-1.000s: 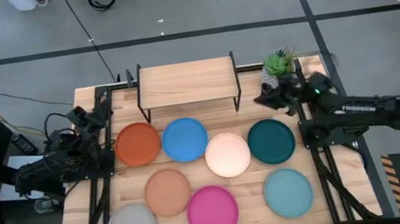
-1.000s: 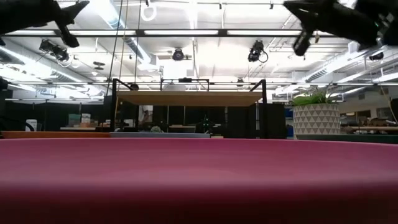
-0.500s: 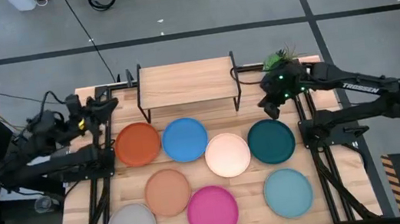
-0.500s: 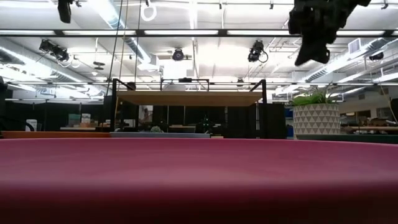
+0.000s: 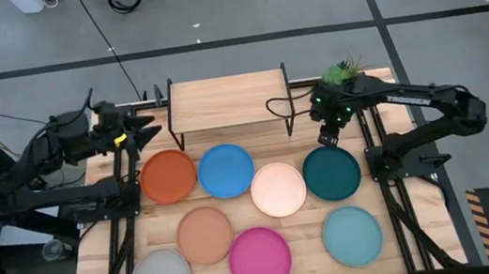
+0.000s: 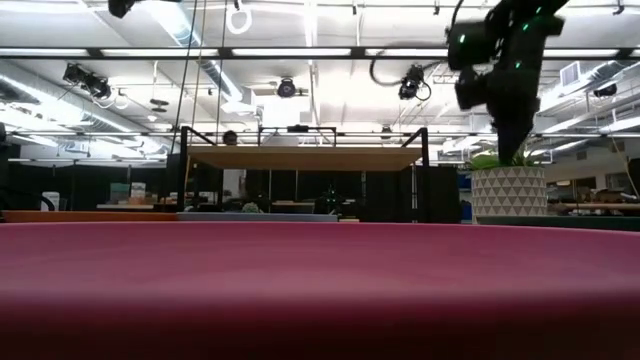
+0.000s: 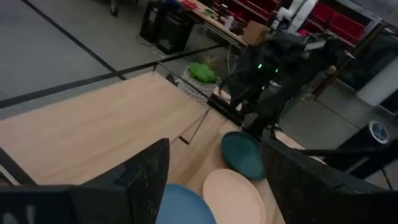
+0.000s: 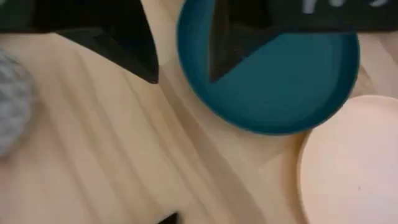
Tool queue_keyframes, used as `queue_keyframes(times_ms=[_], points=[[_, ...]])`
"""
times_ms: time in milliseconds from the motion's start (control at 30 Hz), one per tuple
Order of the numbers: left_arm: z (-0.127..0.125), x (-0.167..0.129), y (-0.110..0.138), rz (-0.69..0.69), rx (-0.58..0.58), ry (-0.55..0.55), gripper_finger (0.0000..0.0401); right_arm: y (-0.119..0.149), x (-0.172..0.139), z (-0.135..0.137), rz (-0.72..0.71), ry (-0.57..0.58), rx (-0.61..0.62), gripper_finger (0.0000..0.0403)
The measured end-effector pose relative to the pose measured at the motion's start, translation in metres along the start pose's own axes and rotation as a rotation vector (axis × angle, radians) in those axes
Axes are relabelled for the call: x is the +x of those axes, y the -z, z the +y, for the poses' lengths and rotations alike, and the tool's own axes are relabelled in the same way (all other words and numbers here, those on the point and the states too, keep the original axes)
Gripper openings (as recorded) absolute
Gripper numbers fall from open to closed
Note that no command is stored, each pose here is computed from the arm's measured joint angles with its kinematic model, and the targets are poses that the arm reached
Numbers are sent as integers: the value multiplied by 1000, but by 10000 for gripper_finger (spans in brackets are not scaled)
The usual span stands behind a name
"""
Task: Place and stack plates onto a shelf
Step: Put the dark green plate on the shelf
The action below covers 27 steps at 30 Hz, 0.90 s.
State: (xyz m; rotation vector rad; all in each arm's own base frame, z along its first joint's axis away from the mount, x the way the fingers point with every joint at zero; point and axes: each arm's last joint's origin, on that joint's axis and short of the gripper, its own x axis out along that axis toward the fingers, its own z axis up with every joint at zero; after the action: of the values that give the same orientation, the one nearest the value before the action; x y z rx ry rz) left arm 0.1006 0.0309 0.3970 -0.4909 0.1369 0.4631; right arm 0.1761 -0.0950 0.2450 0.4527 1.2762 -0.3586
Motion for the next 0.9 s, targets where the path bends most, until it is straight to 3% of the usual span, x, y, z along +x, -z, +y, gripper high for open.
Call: queue_keyframes(times_ms=[233, 500, 733, 900], points=[[-4, 6, -5, 22, -31, -5, 250, 9, 36, -17, 84, -77, -47, 168], [-4, 3, -6, 6, -64, -3, 238, 14, 45, -25, 24, -66, -32, 166], [-4, 3, -7, -9, -68, -8, 238, 13, 45, -24, 19, -90, 175, 166], [-4, 2, -7, -7, -68, -9, 238, 15, 41, -6, 15, -164, 187, 166]])
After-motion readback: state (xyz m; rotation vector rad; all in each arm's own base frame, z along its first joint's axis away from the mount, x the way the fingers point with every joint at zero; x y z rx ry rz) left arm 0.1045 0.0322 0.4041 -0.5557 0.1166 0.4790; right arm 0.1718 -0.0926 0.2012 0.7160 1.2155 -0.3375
